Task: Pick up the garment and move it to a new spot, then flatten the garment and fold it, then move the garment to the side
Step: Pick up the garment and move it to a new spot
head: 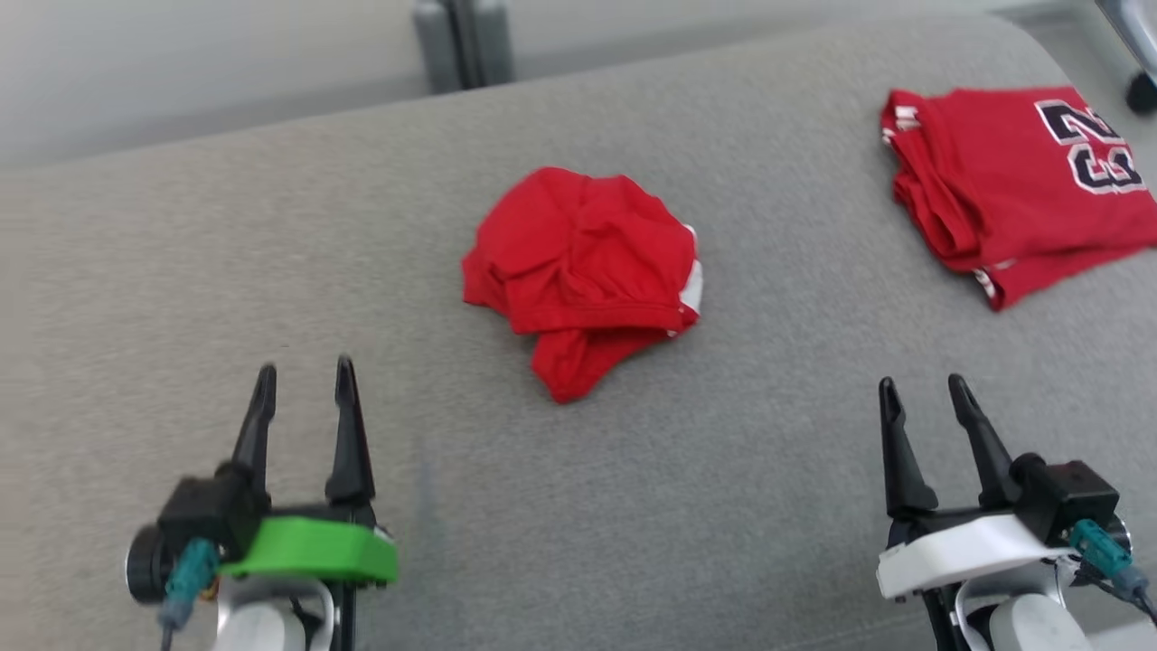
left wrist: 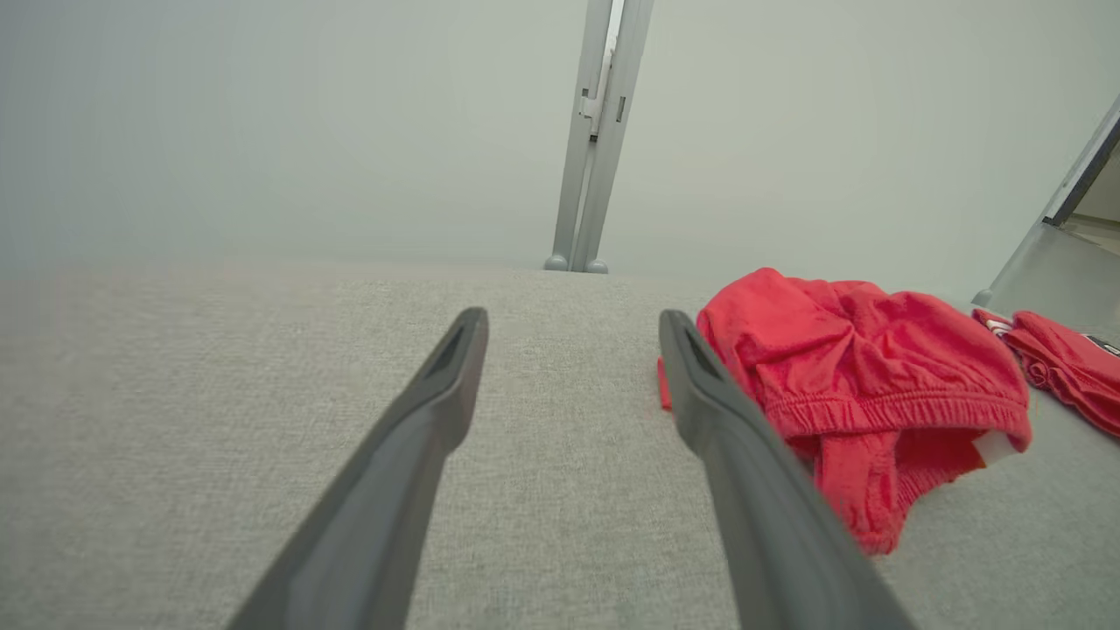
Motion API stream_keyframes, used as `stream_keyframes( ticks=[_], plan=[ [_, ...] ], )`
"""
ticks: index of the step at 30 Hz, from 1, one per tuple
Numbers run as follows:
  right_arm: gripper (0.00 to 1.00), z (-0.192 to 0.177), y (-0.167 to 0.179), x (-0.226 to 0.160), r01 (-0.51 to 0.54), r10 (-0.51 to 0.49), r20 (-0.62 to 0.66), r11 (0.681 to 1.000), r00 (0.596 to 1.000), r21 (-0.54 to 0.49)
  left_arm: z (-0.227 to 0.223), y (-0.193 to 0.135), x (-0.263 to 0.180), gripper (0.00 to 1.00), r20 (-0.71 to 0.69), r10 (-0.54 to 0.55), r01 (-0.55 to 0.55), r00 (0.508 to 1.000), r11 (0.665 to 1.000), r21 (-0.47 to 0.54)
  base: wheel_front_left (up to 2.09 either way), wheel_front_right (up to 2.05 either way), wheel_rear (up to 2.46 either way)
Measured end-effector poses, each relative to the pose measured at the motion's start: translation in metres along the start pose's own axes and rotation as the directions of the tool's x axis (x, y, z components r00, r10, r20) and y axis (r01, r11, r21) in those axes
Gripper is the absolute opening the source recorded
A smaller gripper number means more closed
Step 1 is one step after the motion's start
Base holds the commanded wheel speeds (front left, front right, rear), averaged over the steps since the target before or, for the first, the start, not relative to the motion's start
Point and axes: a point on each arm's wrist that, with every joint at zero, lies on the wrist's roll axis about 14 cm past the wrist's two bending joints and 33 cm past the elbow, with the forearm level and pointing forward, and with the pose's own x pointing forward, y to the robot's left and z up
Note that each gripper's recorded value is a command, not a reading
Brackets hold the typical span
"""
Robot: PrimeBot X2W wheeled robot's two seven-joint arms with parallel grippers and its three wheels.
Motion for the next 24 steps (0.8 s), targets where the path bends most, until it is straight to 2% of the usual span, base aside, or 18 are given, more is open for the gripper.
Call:
stream_keyframes(
  ticks=[4, 10, 17, 24],
  plan=[
    [1.0, 0.015, 0.031, 0.0, -0.097, 0.097, 0.048, 0.995, 0.994, 0.0, 0.023, 0.016, -0.038, 1.0, 0.061, 0.066, -0.071, 0.996, 0.995, 0.073, 0.0, 0.0, 0.0],
    [1.0, 0.034, 0.069, -0.015, -0.214, 0.215, 0.11, 0.977, 0.97, -0.017, 0.034, 0.026, -0.092, 1.0, 0.093, 0.125, -0.135, 0.988, 0.984, 0.115, 0.0, 0.0, 0.0],
    [1.0, 0.047, 0.083, -0.036, -0.262, 0.264, 0.155, 0.964, 0.952, -0.033, 0.041, 0.032, -0.13, 1.0, 0.122, 0.158, -0.175, 0.98, 0.974, 0.146, 0.0, 0.0, 0.0],
    [1.0, 0.054, 0.084, -0.044, -0.266, 0.27, 0.178, 0.963, 0.946, -0.045, 0.044, 0.028, -0.139, 1.0, 0.139, 0.146, -0.169, 0.98, 0.97, 0.173, 0.0, 0.0, 0.0]
  ],
)
